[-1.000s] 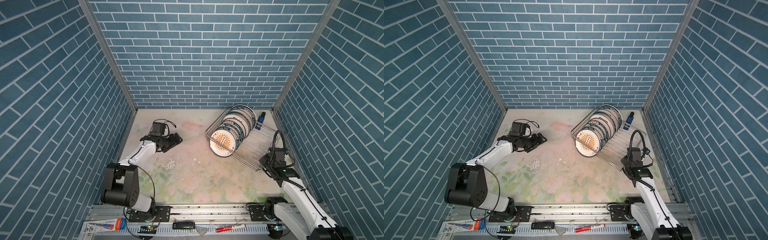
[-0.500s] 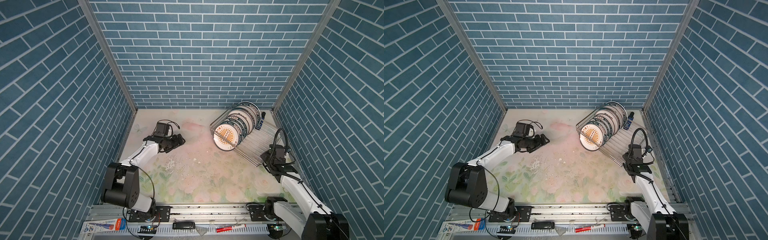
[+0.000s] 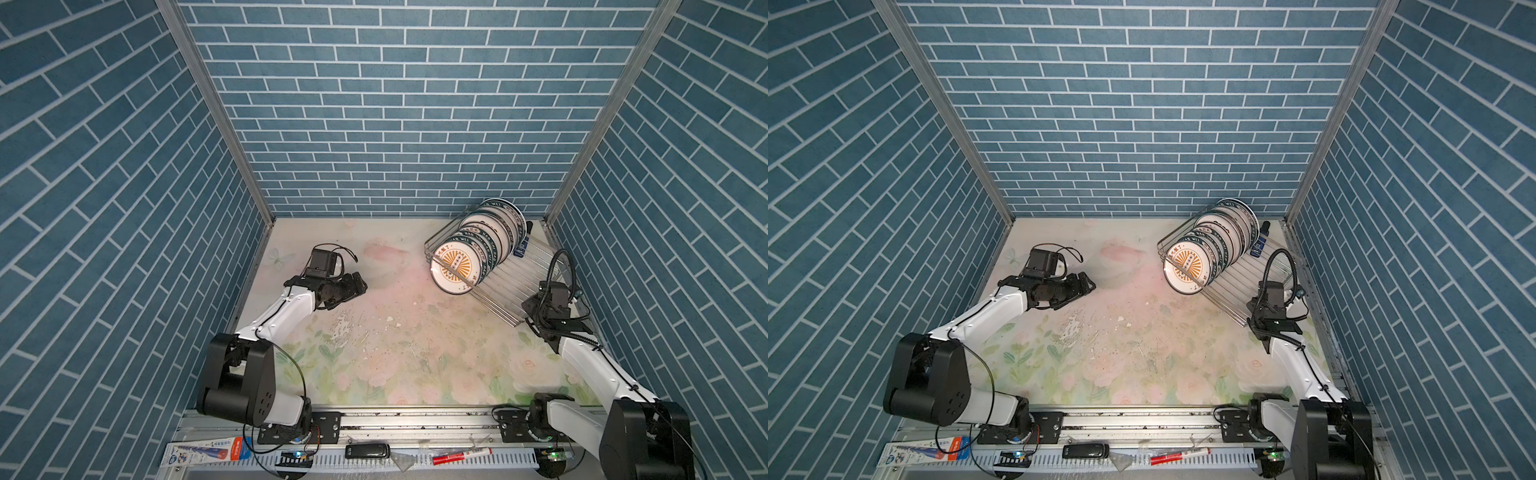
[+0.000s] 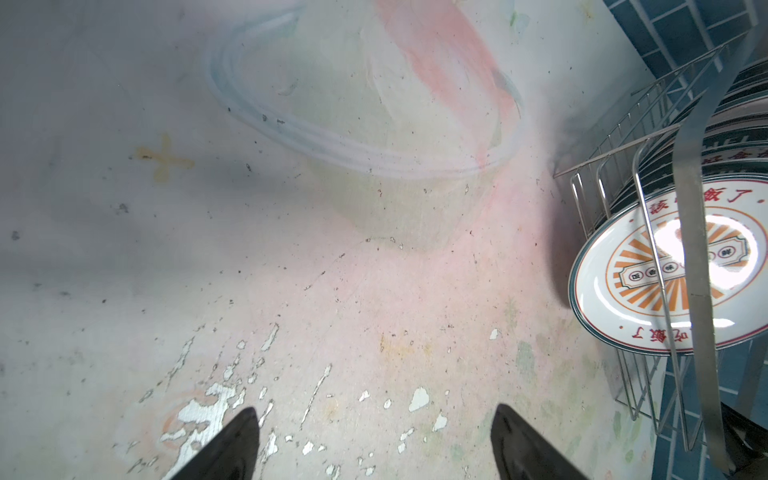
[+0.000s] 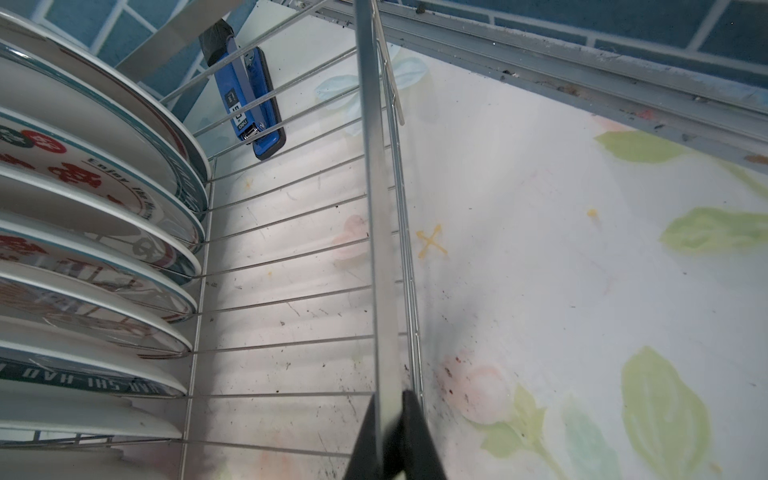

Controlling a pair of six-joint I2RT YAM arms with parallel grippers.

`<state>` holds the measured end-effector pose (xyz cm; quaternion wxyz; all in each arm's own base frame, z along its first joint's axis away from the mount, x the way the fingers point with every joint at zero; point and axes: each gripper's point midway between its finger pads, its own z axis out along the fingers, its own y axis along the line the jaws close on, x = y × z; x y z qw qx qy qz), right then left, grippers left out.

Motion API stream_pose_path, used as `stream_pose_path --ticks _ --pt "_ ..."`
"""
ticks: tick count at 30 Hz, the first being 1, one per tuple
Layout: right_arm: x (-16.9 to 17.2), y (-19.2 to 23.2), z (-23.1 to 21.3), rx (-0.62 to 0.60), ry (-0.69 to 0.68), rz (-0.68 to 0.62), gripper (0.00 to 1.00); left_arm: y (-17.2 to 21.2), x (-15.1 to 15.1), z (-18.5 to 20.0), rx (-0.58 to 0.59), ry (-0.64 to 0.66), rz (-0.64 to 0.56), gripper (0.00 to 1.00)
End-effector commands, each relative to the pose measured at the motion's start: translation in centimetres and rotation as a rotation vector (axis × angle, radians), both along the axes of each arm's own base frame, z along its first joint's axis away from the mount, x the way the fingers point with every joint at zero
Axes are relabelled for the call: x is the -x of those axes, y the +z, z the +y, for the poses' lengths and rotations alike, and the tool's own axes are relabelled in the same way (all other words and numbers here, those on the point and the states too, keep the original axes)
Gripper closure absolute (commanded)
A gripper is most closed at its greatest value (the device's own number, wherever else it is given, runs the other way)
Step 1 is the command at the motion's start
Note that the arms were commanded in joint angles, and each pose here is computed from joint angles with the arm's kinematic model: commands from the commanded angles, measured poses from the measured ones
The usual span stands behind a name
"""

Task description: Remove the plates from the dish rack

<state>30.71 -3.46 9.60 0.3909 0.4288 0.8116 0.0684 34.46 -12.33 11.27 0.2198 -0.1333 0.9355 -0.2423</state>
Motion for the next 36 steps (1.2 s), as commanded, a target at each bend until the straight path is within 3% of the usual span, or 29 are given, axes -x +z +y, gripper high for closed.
stream_pose_path --ticks 1,3,6,16,21,28,31,36 --pt "3.0 -3.9 0.4 -0.166 -0.116 0.107 0.84 -0.3 0.4 0.2 -0.025 -0.004 0.003 0.11" --pt "3.2 -3.4 0.5 -0.154 -0.095 0.111 0.81 -0.3 0.3 0.4 -0.037 -0.003 0.003 0.11" --pt "3.4 -2.4 0.8 -0.14 -0.055 0.113 0.66 -0.2 0.2 0.6 -0.053 0.001 0.005 0.11" --pt "4.3 -1.2 1.3 -0.105 0.035 0.159 0.32 0.5 0.2 1.7 -0.097 0.013 -0.02 0.04" --pt "4.0 0.7 1.8 -0.052 0.146 0.201 0.01 1.2 0.5 2.8 -0.138 0.022 -0.059 0.01" --pt "4.4 3.6 3.4 0.014 0.388 0.323 0.01 1.9 0.8 4.4 -0.184 0.043 -0.075 0.01" --pt "4.2 5.0 4.0 0.037 0.47 0.313 0.01 2.3 0.6 5.1 -0.215 0.066 -0.078 0.01" --pt "3.8 6.9 2.7 0.146 0.478 0.338 0.01 3.2 0.6 6.0 -0.258 0.106 -0.081 0.01"
